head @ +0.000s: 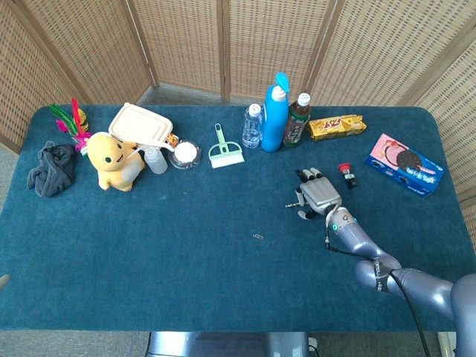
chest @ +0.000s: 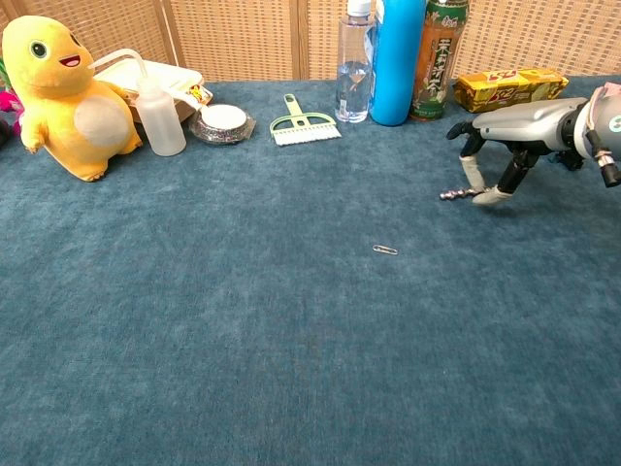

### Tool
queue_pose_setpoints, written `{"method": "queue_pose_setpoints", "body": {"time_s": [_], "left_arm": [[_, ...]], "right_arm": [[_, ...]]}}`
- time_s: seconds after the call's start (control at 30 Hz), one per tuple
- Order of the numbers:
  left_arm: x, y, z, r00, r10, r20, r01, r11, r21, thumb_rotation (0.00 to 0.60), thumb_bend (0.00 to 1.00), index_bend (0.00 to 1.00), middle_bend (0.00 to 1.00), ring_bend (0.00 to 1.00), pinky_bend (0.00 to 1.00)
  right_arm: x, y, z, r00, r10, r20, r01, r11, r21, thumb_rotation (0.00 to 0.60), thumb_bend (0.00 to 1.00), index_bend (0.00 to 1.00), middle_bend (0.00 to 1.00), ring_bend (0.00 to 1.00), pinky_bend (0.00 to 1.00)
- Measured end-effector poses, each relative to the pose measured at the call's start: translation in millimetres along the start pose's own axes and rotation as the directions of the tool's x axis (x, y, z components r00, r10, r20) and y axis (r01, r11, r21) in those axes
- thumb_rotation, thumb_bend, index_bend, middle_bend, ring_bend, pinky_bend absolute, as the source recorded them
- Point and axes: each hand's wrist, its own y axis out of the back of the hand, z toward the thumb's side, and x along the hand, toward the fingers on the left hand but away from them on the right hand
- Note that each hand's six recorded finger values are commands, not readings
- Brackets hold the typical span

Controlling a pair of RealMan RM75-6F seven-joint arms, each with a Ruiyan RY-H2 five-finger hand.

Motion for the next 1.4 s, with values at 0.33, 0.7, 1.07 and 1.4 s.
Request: {"method": "queue_pose_setpoints", "body": {"time_s": [0.33,0.7,1.07,1.4], "left_arm": [[0,-1,1,1.0,-0.003,0.004,0.003,1.0,0.001,0.6,0.36,0.0,0.0,0.0,0.05],[0,0,0,1.0,-0.001,0.004,0.001,1.0,-0.001,0.6,0.36,0.0,0.0,0.0,0.05],[0,0,0,1.0,-0.002,0.004,0.002,1.0,0.001,0.6,0.36,0.0,0.0,0.0,0.05],[0,1,-1,1.0,-0.001,0.003,0.001,1.0,-0.003,0.6,0.36,0.0,0.0,0.0,0.05]], "right_arm": [[19,16,13,0.995,-0.076,-0.071,0.076,0.997,-0.004,0.503,0.33,0.65,0.0,0.0,0.0],[30,13,15,0.991,-0.087,-0.099,0.089,0.996,0.007,0.508,0.39,0.21,0.0,0.0,0.0],[23,-4,20,0.992,-0.077,-0.099,0.08,0.996,0.029,0.6,0.52,0.19,0.0,0.0,0.0],[19,-15,26,0.993,-0.06,-0.106,0.062,0.998,0.02,0.6,0.52,0.33,0.0,0.0,0.0]]}}
